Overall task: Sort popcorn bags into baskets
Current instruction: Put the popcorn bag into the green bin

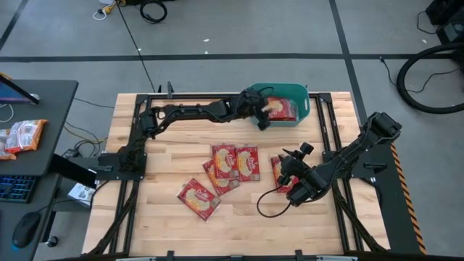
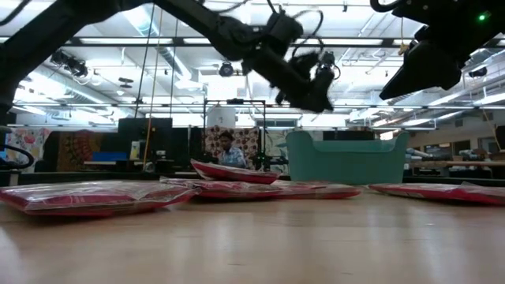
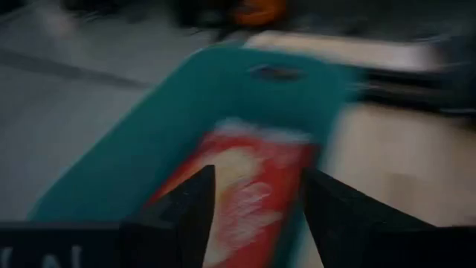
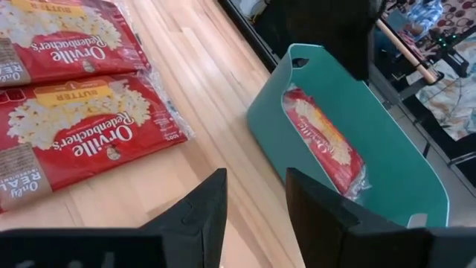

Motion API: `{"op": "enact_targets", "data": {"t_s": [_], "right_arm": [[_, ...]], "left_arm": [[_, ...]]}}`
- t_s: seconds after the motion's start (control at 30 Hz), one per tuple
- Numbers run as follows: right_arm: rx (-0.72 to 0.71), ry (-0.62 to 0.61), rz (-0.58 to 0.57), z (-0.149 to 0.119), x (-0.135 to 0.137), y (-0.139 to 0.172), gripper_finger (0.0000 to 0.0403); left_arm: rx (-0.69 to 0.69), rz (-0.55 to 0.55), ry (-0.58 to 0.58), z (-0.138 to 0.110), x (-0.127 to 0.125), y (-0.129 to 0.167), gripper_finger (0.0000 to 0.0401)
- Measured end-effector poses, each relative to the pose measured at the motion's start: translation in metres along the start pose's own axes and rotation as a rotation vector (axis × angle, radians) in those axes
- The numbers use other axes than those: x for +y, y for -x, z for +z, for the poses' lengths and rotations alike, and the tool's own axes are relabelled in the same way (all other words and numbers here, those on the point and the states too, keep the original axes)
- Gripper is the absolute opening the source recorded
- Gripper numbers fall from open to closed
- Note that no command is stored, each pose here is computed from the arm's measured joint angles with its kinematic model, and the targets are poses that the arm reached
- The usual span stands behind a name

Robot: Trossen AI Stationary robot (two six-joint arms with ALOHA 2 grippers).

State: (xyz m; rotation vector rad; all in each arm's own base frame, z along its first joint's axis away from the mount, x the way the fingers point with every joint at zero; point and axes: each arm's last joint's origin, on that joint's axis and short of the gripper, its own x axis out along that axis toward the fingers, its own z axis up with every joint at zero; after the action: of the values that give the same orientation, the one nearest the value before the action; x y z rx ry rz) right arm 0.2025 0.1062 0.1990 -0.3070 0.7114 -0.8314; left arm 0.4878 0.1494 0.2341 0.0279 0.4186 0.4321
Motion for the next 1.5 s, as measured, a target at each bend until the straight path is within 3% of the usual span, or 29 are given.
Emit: {"op": "enact_targets", "data": {"t_s": [0.07,0.37,0.77,1.1,1.5], "right_arm": [[0.008,0.000,0.004,0.000,0.000,0.000,0.0142],[0.024,-0.027,0.012,-0.001,0.000,0.000,0.0142],[0.021,-0.050,0.032,0.000,0.003,0.001,0.0142],[0.000,-0.033,0.022,0.002,0.003,0.000,0.0142],[-0.020,-0.018,0.017,0.004,0.004,-0.002,0.0142]], "left_arm": [[-0.003,-0.074,-0.022,0.010,-0.004,0.011,0.0209],[0.092,-0.132,-0.194,0.034,-0.016,0.068,0.0196],[0.250,-0.231,-0.258,-0.030,-0.057,0.144,0.0190],[0.344,-0.251,-0.366,-0.063,-0.087,0.188,0.0190],[0.576,-0.168,-0.794,-0.145,-0.089,0.204,0.0190]]}}
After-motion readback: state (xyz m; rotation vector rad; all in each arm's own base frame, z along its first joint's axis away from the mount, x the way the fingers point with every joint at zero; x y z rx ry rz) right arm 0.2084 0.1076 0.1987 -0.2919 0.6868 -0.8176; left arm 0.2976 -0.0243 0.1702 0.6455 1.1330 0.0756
